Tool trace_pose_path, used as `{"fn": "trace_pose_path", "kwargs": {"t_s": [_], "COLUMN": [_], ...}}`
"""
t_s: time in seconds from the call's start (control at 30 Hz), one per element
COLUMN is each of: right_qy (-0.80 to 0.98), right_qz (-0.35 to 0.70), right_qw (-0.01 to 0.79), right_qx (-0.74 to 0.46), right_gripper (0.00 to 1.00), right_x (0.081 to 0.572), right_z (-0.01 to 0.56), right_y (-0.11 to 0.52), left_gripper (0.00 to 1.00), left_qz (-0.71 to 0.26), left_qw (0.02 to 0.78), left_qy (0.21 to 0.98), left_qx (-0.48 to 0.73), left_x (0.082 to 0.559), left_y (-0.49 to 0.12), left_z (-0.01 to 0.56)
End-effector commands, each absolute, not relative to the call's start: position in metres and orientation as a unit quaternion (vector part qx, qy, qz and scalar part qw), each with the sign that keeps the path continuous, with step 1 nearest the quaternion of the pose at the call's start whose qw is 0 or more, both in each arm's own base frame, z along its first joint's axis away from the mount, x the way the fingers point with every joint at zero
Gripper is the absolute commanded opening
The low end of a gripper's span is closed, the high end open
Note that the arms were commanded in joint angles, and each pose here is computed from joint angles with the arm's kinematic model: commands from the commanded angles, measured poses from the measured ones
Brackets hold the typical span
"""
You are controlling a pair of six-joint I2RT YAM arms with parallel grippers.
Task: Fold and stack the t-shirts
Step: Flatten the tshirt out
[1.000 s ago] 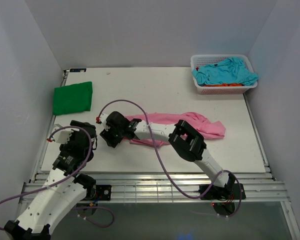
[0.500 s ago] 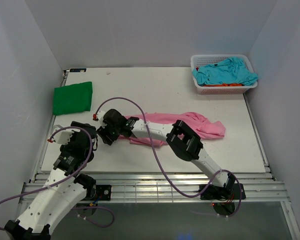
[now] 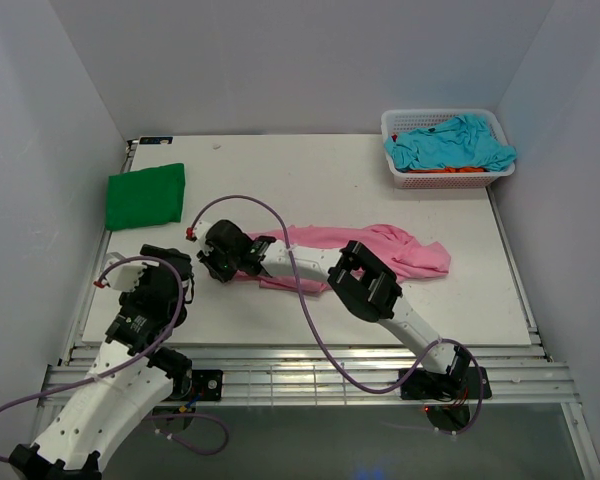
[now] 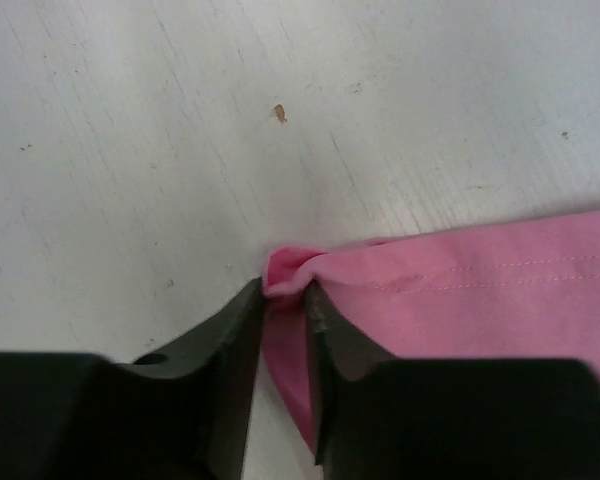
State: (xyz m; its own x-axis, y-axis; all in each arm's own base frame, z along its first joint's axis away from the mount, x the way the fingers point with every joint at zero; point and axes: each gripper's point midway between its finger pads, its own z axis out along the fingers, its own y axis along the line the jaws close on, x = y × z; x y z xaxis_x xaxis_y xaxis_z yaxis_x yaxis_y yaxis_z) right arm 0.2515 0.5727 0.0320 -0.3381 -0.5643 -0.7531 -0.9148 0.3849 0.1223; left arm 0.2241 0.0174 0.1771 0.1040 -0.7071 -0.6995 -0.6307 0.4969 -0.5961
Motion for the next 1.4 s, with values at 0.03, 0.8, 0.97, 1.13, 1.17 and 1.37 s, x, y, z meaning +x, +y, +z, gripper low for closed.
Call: {"fn": "trace_pose_path", "kwargs": {"t_s": [0.03, 0.8, 0.97, 1.13, 1.17, 1.37], "right_qy": [0.787, 0.819, 0.837, 0.840, 0.838, 0.813], "right_qz": [0.247, -0.086, -0.156, -0.245, -0.261, -0.307], "right_qw": [0.291, 0.517, 0.506, 0.483, 0.478, 0.488], "right_qx": [-0.486, -0.234, -0.137, -0.023, 0.000, 0.084], "right_gripper": [0.17, 0.08, 0.08, 0.08, 0.08, 0.08], "right_x": [0.243, 0.286, 0.278, 0.264, 0.264, 0.251], "right_z": [-0.001, 0.252, 0.252, 0.265, 0.270, 0.315], "right_y": [0.557, 0.268, 0.181, 0.095, 0.078, 0.019], "left_gripper": [0.98, 0.98, 0.94, 0.91, 0.91, 0.91], "left_qz": [-0.027, -0.116, -0.202, -0.215, -0.222, -0.224], "left_qw": [0.557, 0.557, 0.528, 0.498, 0.510, 0.524], "left_qy": [0.661, 0.727, 0.785, 0.823, 0.815, 0.810], "left_qx": [-0.501, -0.385, -0.253, -0.170, -0.164, -0.142], "left_x": [0.222, 0.254, 0.284, 0.294, 0.297, 0.298], "left_y": [0.023, -0.032, -0.099, -0.142, -0.147, -0.156], "left_z": [0.179, 0.177, 0.159, 0.137, 0.143, 0.150]}}
